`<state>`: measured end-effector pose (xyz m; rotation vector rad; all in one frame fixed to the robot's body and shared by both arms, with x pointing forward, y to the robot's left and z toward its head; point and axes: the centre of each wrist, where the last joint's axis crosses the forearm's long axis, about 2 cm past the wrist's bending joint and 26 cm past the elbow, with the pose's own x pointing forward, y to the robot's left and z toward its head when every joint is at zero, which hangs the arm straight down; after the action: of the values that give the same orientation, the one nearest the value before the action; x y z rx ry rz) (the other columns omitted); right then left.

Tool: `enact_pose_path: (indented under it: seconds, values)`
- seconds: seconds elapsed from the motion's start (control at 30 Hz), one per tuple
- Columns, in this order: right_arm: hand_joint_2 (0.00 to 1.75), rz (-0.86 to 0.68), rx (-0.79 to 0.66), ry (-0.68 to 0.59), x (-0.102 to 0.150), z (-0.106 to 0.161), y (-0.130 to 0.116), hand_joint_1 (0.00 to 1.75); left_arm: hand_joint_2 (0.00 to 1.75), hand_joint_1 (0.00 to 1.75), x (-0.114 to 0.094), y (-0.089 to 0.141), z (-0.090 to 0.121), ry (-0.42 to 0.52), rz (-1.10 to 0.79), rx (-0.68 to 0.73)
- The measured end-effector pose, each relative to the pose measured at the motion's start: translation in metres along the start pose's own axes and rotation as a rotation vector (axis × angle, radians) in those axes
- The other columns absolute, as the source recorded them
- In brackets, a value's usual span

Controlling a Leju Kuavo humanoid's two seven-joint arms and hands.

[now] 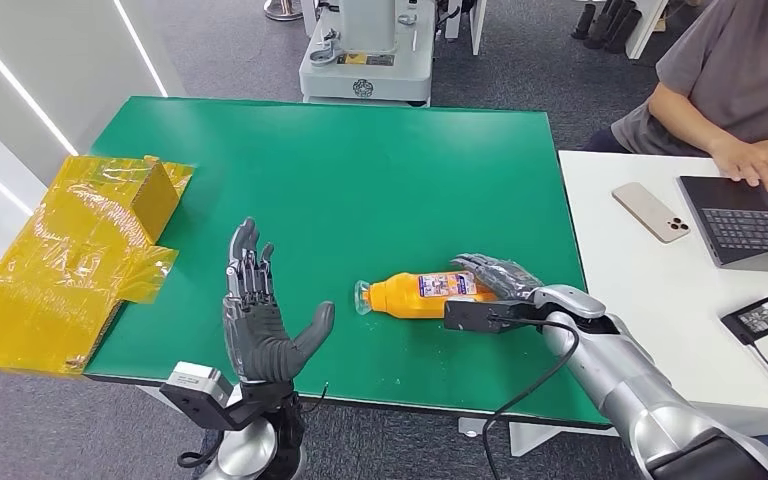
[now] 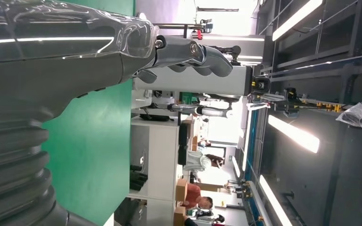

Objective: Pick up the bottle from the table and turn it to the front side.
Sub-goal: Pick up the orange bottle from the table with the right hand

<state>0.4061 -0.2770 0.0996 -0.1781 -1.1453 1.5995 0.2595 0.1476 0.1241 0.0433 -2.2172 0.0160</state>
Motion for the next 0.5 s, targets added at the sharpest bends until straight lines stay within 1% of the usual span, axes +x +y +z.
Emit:
enact_pose_path:
  seconds: [0.03, 0.07, 0.33, 0.5]
  values:
    - [1.75, 0.001, 0.000, -0.001, 0.0000, 0.0001, -0.0001, 1.72, 1.75, 0.00, 0.0000, 0.0001, 0.0000, 0.000, 0.000, 0.000]
    - [1.75, 0.003, 0.000, -0.003, 0.0000, 0.0001, -0.0003, 1.73, 1.75, 0.00, -0.0001, 0.0002, -0.0001, 0.000, 0.000, 0.000]
    - [1.75, 0.019, -0.015, -0.026, 0.0013, -0.0004, -0.0017, 1.75, 1.75, 0.00, -0.0011, 0.0030, -0.0010, 0.000, -0.005, 0.010]
    - [1.75, 0.056, -0.085, -0.044, 0.0068, -0.0037, -0.0033, 1.75, 1.75, 0.00, -0.0014, 0.0041, 0.0008, -0.003, -0.010, 0.018]
